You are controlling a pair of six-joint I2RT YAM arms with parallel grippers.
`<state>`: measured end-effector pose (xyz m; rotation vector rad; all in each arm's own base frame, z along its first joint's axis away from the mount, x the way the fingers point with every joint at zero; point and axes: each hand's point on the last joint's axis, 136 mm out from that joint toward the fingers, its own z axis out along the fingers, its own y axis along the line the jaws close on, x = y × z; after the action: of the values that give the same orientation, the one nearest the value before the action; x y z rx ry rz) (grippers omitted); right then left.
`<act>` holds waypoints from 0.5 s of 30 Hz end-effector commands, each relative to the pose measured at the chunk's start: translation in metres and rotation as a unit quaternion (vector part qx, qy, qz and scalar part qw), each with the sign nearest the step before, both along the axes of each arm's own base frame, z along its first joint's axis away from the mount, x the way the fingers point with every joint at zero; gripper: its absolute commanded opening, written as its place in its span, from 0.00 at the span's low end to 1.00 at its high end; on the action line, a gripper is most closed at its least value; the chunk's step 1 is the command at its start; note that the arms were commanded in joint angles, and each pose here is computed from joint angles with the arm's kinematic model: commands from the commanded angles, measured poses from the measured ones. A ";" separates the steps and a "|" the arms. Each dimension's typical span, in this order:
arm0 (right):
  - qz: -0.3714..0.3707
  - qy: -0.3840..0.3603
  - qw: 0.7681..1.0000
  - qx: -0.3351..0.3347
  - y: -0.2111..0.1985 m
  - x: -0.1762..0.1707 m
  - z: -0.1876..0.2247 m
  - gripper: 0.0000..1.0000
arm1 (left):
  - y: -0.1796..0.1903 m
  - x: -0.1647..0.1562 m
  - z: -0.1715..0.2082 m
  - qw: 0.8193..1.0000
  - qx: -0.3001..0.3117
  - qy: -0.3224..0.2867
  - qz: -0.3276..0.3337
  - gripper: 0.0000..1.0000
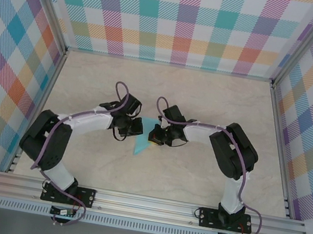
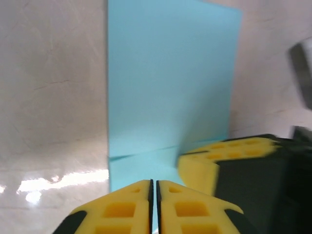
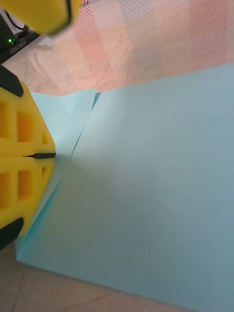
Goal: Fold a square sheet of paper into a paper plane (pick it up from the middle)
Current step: Third fold the triangle at the center of the table.
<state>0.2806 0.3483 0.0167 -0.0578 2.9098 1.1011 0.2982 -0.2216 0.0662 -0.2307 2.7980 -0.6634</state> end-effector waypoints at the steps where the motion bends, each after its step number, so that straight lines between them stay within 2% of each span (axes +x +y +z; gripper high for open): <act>1: -0.012 0.029 0.998 -0.051 -0.018 -0.011 -0.031 0.00 | -0.010 -0.016 0.003 0.998 -0.048 0.015 0.024 0.14; 5: -0.012 0.032 0.998 -0.054 -0.019 -0.011 -0.033 0.00 | -0.019 -0.028 -0.002 0.996 -0.080 0.027 0.039 0.13; 15: -0.013 0.039 0.998 -0.057 -0.019 -0.012 -0.036 0.00 | -0.026 -0.044 -0.027 0.994 -0.081 0.071 0.034 0.07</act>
<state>0.2804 0.3483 0.0162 -0.0560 2.9121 1.1017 0.2590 -0.2428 0.0468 -0.3987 2.8315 -0.8605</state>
